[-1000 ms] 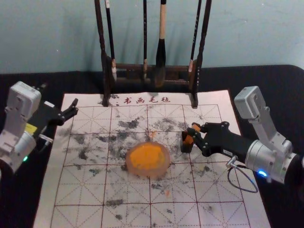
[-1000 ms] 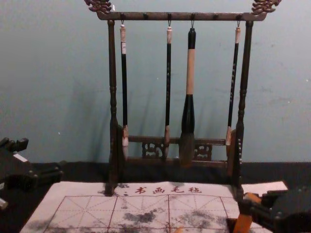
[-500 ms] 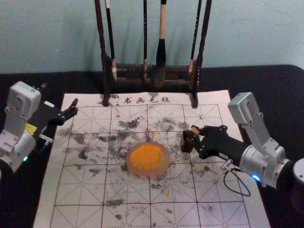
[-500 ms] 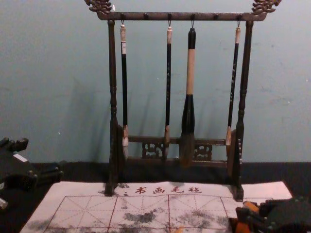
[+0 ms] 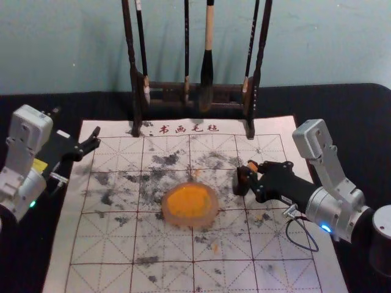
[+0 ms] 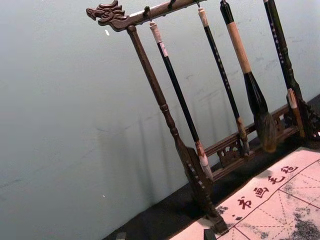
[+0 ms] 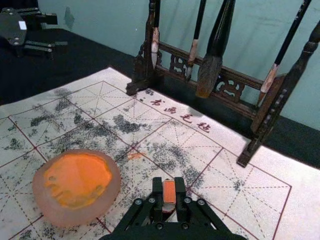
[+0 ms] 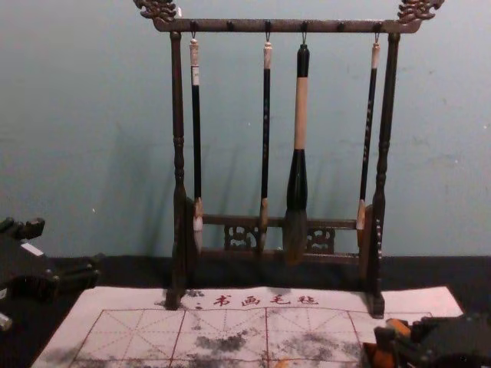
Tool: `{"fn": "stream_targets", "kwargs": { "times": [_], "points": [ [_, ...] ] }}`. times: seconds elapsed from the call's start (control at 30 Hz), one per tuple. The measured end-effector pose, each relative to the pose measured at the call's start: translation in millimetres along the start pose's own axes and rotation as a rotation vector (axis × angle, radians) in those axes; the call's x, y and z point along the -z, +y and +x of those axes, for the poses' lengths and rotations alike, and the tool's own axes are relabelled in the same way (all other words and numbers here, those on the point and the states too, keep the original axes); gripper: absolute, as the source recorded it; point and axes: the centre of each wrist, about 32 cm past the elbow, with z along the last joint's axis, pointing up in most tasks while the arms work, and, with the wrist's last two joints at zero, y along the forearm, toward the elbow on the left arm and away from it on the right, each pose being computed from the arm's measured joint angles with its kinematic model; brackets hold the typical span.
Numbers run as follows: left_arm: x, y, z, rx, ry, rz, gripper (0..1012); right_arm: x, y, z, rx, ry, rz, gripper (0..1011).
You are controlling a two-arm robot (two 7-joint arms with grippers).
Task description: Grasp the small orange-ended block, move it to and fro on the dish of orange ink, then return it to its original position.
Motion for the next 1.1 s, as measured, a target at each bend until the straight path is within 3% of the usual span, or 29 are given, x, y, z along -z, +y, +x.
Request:
{"fn": "stream_targets", "kwargs": {
  "times": [0.63,1.1],
  "points": [
    [0.0,0.0,0.0,0.000,0.000,0.000,1001,1.1,2.9,-6.8,0.000,0.053,0.005,149],
    [0.0,0.0,0.0,0.000,0.000,0.000,1001,1.6,3.8,-8.4,-0.001,0.053,-0.002,149]
  ]
}}
